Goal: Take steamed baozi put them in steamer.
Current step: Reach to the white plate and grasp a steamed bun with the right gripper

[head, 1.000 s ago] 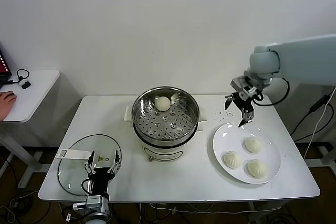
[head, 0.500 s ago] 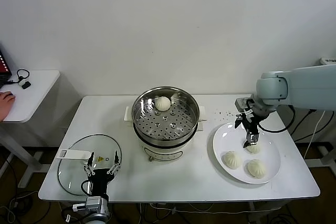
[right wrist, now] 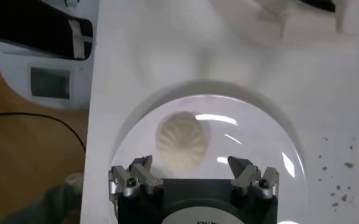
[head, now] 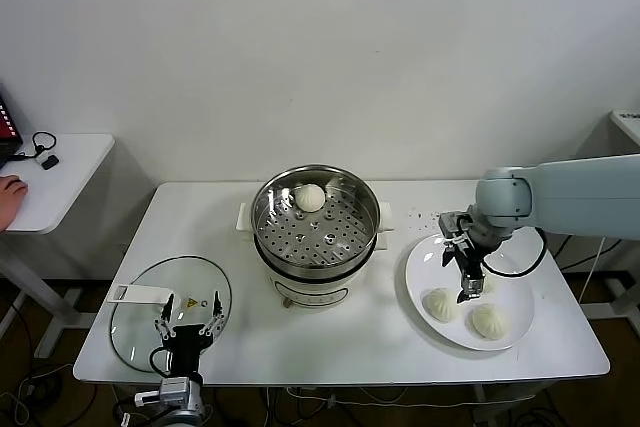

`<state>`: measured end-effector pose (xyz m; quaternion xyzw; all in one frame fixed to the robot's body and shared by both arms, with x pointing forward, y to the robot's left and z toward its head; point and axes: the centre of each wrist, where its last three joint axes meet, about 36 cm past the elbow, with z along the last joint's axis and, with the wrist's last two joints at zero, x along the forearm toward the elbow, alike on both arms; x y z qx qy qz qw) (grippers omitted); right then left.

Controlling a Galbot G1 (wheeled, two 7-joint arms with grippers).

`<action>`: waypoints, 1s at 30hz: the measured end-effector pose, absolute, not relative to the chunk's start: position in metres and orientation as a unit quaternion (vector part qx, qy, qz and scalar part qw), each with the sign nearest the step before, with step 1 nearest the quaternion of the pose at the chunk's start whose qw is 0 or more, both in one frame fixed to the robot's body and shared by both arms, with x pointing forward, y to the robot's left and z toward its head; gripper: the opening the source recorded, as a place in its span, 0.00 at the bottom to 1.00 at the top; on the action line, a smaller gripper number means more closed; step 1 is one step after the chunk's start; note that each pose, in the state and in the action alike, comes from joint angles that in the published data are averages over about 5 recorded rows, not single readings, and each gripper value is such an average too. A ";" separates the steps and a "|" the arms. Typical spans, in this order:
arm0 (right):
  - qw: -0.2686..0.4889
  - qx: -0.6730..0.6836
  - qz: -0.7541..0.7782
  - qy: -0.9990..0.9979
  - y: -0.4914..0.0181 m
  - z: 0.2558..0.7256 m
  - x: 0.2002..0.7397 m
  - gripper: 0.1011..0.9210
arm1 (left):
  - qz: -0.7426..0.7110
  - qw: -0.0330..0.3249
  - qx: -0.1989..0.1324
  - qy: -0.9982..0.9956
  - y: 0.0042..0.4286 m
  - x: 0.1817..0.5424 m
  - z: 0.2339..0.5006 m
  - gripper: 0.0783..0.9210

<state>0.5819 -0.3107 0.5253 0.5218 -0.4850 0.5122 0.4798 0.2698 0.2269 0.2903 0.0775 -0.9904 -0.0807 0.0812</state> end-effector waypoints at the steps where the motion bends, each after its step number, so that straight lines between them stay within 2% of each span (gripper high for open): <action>1: 0.480 0.522 0.513 -0.484 -0.310 0.522 0.582 0.88 | -0.081 0.081 0.078 -0.990 0.227 0.270 0.290 0.88; 30: 0.488 0.526 0.511 -0.473 -0.305 0.463 0.572 0.88 | -0.083 0.082 0.079 -0.990 0.229 0.270 0.289 0.88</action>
